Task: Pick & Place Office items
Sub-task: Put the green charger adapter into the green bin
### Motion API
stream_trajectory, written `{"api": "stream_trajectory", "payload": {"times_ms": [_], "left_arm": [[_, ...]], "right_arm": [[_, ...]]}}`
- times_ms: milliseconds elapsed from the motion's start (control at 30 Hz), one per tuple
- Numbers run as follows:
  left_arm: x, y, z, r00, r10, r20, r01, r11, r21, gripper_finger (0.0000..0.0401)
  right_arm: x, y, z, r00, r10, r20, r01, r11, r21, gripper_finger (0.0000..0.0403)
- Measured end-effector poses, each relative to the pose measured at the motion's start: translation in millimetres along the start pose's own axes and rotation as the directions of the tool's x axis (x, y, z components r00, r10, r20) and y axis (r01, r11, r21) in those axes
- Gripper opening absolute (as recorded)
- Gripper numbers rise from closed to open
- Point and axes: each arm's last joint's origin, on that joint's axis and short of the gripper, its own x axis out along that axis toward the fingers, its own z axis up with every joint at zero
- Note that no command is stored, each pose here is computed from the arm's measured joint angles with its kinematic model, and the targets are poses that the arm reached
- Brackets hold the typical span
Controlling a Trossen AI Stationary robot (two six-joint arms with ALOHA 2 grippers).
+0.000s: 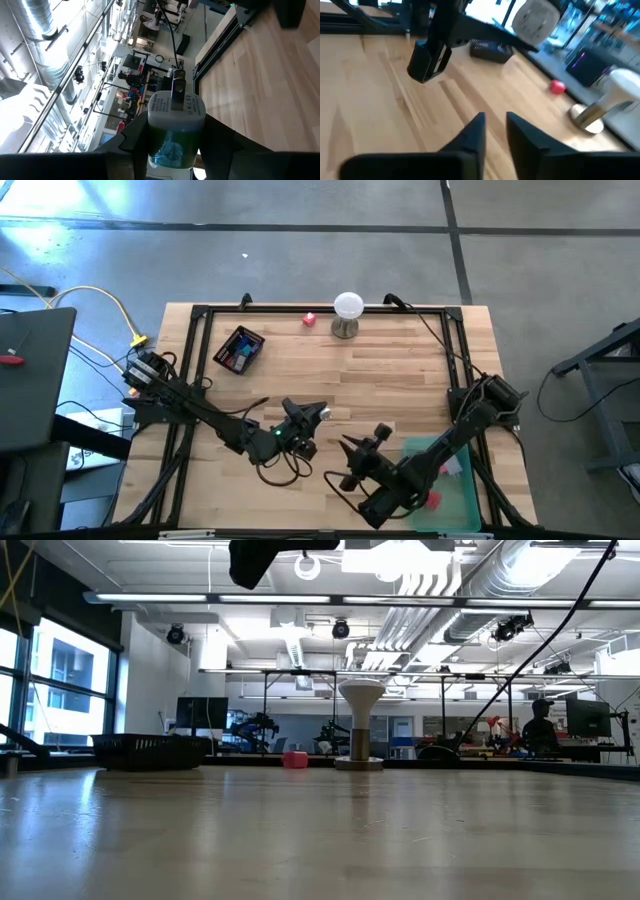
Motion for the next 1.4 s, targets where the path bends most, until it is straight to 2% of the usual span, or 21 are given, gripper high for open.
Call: {"api": "stream_trajectory", "payload": {"times_ms": [133, 267, 467, 567, 733, 833, 1033, 1200, 1333, 1400], "left_arm": [[-0.1, 0.0, 0.0, 1.0, 0.0, 0.0, 0.0, 1.0, 0.0, 0.0125], [-4.9, -0.8, 2.1, 1.0, -0.002, 0.004, 0.002, 1.0, -0.002, 0.0125], [-29.1, 0.0, 14.9, 0.994, -0.015, 0.104, 0.019, 0.999, -0.03, 0.0125], [-40.9, -2.3, 22.0, 0.972, -0.057, 0.229, 0.061, 0.998, -0.011, 0.0125], [-59.6, 5.1, 33.4, 0.871, -0.102, 0.481, 0.155, 0.985, -0.072, 0.0125], [-66.8, 17.0, 35.8, 0.828, -0.094, 0.553, 0.197, 0.972, -0.13, 0.0125], [-69.2, 26.0, 36.8, 0.777, -0.091, 0.623, 0.29, 0.93, -0.226, 0.0125], [-72.1, 25.5, 39.9, 0.677, -0.113, 0.727, 0.425, 0.867, -0.261, 0.0125], [-72.5, 25.4, 40.1, 0.668, -0.116, 0.735, 0.464, 0.837, -0.289, 0.0125], [-72.9, 25.0, 40.2, 0.668, -0.119, 0.735, 0.478, 0.826, -0.3, 0.0125]], "right_arm": [[10.5, -1.5, 3.8, 1.0, -0.004, -0.018, 0.005, 0.998, 0.061, 0.0121], [16.5, -3.8, 5.7, 1.0, -0.025, -0.016, 0.025, 0.999, 0.04, 0.018], [-4.2, -2.8, 6.9, 0.994, -0.054, 0.092, 0.051, 0.998, 0.027, 0.0224], [-21.4, -7.5, 12.5, 0.994, -0.017, 0.11, 0.013, 0.999, 0.032, 0.0228], [-47.1, -13.6, 18.5, 0.99, 0.044, 0.135, -0.048, 0.999, 0.022, 0.0219], [-61.9, -14.1, 20.3, 0.985, 0.095, 0.143, -0.093, 0.995, -0.024, 0.0212], [-78.9, -6.5, 21.4, 0.972, 0.153, 0.177, -0.138, 0.986, -0.095, 0.0207], [-86.1, 5.3, 30.4, 0.938, 0.313, 0.152, -0.291, 0.945, -0.149, 0.0207], [-90.0, 13.3, 39.7, 0.875, 0.46, 0.149, -0.434, 0.883, -0.179, 0.0207], [-92.1, 15.5, 42.5, 0.849, 0.505, 0.155, -0.473, 0.858, -0.199, 0.0207]]}}
